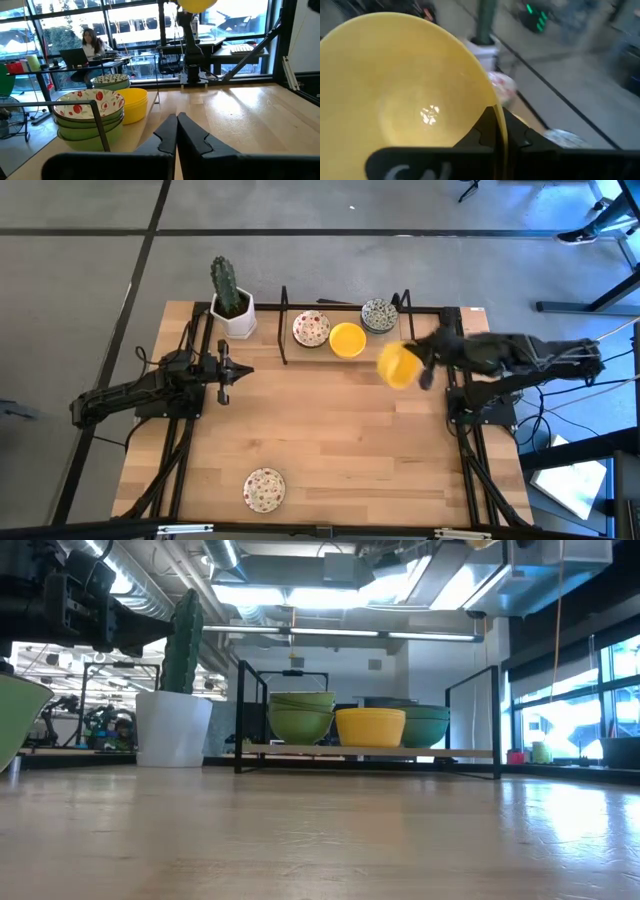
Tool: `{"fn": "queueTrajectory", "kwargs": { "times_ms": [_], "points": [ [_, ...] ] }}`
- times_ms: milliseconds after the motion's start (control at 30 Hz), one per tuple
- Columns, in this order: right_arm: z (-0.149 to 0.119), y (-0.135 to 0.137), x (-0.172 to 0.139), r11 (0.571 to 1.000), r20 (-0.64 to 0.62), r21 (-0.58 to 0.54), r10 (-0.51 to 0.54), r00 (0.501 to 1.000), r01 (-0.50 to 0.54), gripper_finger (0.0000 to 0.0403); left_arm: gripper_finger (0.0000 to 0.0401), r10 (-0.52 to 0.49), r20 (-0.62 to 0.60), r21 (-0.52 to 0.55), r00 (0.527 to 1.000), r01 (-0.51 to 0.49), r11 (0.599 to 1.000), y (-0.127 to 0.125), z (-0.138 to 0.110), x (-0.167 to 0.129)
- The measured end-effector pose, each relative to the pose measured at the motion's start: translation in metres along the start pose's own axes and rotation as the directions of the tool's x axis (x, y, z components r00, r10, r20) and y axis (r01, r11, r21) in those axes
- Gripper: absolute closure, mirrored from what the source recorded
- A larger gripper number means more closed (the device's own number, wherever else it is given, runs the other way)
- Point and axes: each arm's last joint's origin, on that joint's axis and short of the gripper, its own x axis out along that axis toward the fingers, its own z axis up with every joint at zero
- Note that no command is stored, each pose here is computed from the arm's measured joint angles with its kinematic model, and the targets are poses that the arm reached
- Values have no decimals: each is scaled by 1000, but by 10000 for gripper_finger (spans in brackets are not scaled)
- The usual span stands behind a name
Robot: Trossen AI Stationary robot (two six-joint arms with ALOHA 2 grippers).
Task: Pick & Place Mini bowls
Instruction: Stack the yellow bowl on top of the yellow bowl on the shelf
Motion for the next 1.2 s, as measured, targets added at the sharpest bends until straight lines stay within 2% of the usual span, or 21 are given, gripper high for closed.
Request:
{"fn": "queueTrajectory", "kwargs": {
  "times_ms": [133, 267, 400, 533, 600, 733, 967, 1200],
  "points": [
    [42, -8, 13, 993, -140, -72, -107, 984, 98, 398, 399, 0, 1, 0, 1000, 0, 1000, 0, 0, 0],
    [73, -16, 35, 983, -272, -135, -161, 949, 128, 399, 394, 0, 2, 0, 1000, 0, 1000, 0, 0, 0],
    [93, -26, 63, 981, -351, -173, -150, 924, 93, 399, 395, 0, 2, 0, 1000, 0, 1000, 0, 0, 0],
    [106, -38, 98, 984, -394, -179, -69, 917, -3, 399, 398, 0, 2, 0, 1000, 0, 1000, 0, 0, 0],
    [111, -46, 115, 985, -406, -173, -56, 912, -16, 399, 397, 0, 2, 0, 1000, 0, 1000, 0, 0, 0],
    [108, -62, 153, 982, -479, -186, -57, 876, -38, 400, 393, -1, 2, 0, 1000, 1, 1000, 0, 0, 0],
    [75, -89, 211, 973, -652, -172, 4, 758, -153, 400, 397, -1, -4, -2, 1000, 1, 1000, 0, 0, 0],
    [53, -114, 237, 968, -704, -142, 47, 708, -205, 400, 393, -1, -4, -10, 1000, 1, 1000, 0, 0, 0]
  ]
}}
